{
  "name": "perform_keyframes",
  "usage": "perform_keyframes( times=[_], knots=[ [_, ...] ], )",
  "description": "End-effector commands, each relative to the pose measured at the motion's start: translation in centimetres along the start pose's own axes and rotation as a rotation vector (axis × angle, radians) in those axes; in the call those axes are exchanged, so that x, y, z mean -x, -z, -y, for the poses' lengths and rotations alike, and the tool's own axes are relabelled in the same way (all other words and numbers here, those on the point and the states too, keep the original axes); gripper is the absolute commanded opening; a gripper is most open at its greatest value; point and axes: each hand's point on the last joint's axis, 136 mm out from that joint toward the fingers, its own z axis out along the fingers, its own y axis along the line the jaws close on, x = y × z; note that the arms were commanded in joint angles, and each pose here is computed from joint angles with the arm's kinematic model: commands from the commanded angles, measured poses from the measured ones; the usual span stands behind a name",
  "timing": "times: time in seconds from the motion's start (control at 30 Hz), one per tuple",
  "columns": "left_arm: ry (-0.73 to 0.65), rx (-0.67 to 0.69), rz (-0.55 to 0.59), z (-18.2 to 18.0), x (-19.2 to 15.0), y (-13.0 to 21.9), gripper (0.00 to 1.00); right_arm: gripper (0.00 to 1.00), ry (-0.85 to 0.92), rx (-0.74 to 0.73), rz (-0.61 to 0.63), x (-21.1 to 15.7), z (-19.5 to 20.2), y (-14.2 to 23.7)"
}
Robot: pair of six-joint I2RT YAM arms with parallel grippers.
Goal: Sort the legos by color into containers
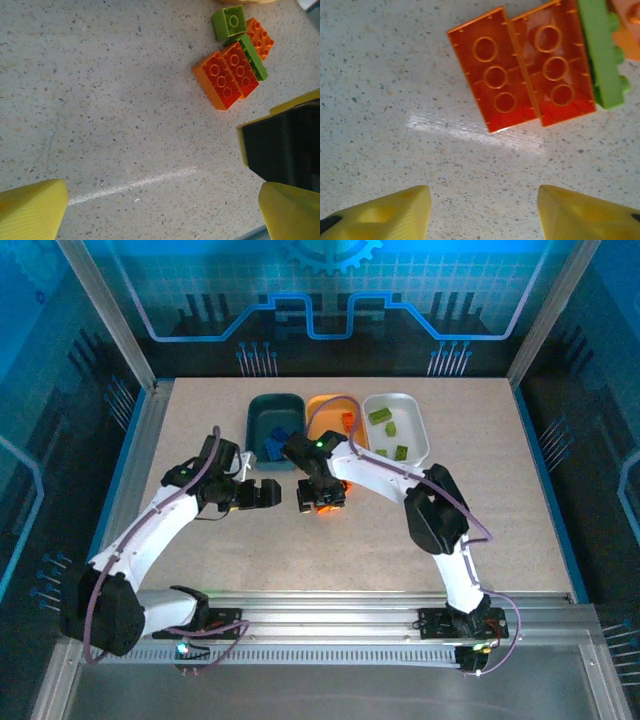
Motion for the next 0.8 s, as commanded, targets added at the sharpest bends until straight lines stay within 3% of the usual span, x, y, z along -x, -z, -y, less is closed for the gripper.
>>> perform_keyframes(
  times=[0.0,0.77],
  knots=[
    [0.044,-0.005,-0.033,-0.5,-1.7,0.3,0.99,0.59,0.073,-0.033,-0.058,-1.2,-0.4,-0.1],
    [0.166,0.028,0.01,-2.2,-4.1,1.6,0.99,0.51,0.187,-0.102,-0.098,0.0,0.2,-3.1]
  ],
)
